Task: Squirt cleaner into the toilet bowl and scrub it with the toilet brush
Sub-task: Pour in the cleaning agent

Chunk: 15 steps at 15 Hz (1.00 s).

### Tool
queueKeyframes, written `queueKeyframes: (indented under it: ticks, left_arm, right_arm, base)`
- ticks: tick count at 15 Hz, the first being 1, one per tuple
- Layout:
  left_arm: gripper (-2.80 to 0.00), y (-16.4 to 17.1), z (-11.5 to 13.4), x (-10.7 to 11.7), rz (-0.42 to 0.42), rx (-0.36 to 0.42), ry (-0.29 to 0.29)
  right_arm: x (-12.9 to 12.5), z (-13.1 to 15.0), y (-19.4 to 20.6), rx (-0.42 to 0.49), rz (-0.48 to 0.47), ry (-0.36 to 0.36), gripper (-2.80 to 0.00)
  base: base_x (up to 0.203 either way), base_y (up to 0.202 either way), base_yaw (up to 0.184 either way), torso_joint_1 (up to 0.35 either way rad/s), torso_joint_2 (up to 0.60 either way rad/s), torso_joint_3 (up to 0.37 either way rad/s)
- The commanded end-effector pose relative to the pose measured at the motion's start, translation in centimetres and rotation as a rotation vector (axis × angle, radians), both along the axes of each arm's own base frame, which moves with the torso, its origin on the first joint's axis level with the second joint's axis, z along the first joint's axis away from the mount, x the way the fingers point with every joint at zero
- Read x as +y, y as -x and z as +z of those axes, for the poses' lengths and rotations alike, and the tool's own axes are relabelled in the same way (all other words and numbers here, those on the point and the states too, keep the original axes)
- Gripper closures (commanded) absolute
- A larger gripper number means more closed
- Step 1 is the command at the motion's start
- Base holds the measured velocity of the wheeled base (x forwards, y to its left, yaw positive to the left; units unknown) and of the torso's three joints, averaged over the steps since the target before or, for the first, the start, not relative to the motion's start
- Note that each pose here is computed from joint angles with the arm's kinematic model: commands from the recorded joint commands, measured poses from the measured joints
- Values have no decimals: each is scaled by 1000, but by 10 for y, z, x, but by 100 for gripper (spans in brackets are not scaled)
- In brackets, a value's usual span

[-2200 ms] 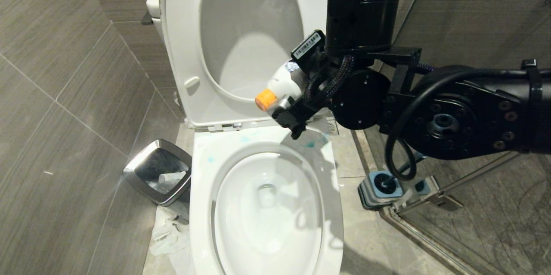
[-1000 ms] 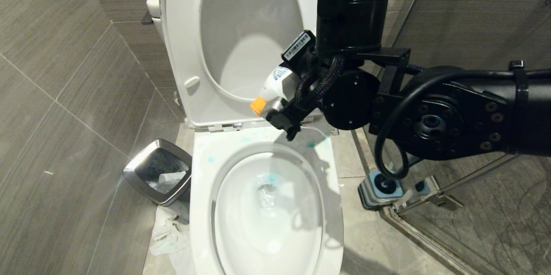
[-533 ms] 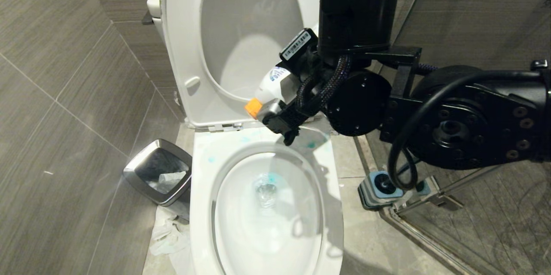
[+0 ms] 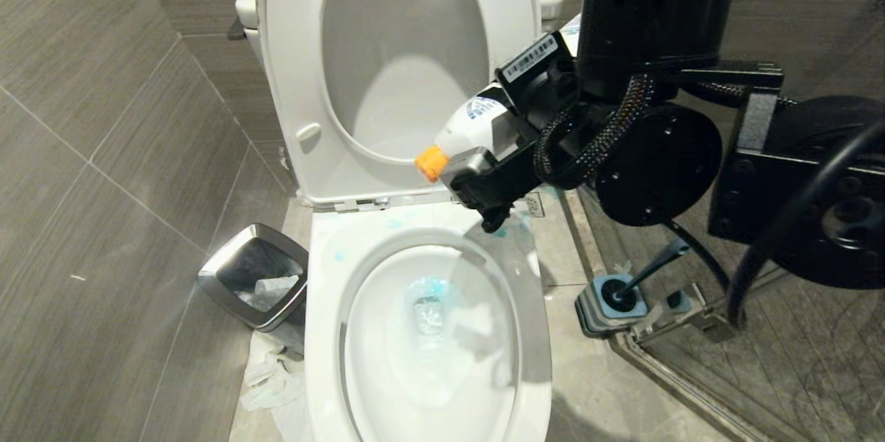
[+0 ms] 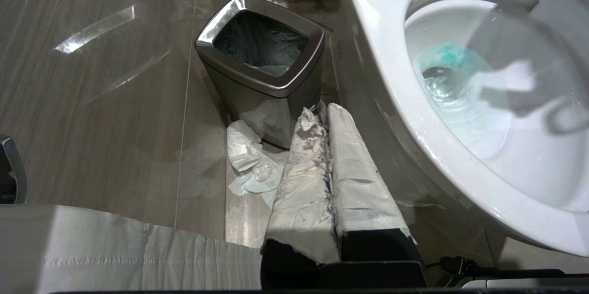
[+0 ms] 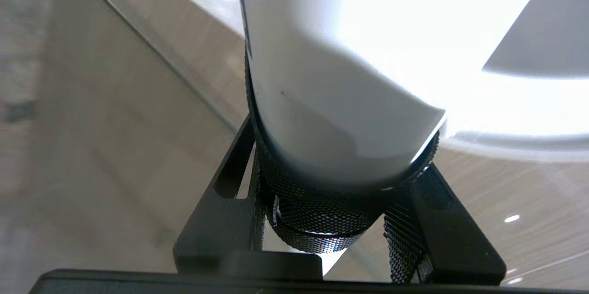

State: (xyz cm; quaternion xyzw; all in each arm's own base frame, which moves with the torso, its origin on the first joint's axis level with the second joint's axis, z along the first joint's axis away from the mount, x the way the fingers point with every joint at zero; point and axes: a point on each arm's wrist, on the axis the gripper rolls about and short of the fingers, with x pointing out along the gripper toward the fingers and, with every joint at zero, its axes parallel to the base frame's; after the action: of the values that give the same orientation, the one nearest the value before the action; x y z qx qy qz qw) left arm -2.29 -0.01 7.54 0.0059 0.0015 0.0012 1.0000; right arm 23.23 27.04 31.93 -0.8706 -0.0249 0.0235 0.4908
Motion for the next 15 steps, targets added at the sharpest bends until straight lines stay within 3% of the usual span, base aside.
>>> queueKeyframes:
  ticks: [1, 5, 15]
  left_arm:
    - [0, 0, 0, 0, 1, 2, 0]
    - [0, 0, 0, 0, 1, 2, 0]
    - [0, 0, 0, 0, 2, 3, 7]
  right_arm:
    - [-13, 8, 11, -5, -4, -69, 0]
    - [-26, 6, 21, 18, -8, -261, 0]
    - [-37, 8, 30, 58, -12, -873, 0]
  base:
    - [0, 0, 0, 0, 0, 0]
    - [0, 0, 0, 0, 0, 0]
    - [0, 0, 0, 0, 0, 0]
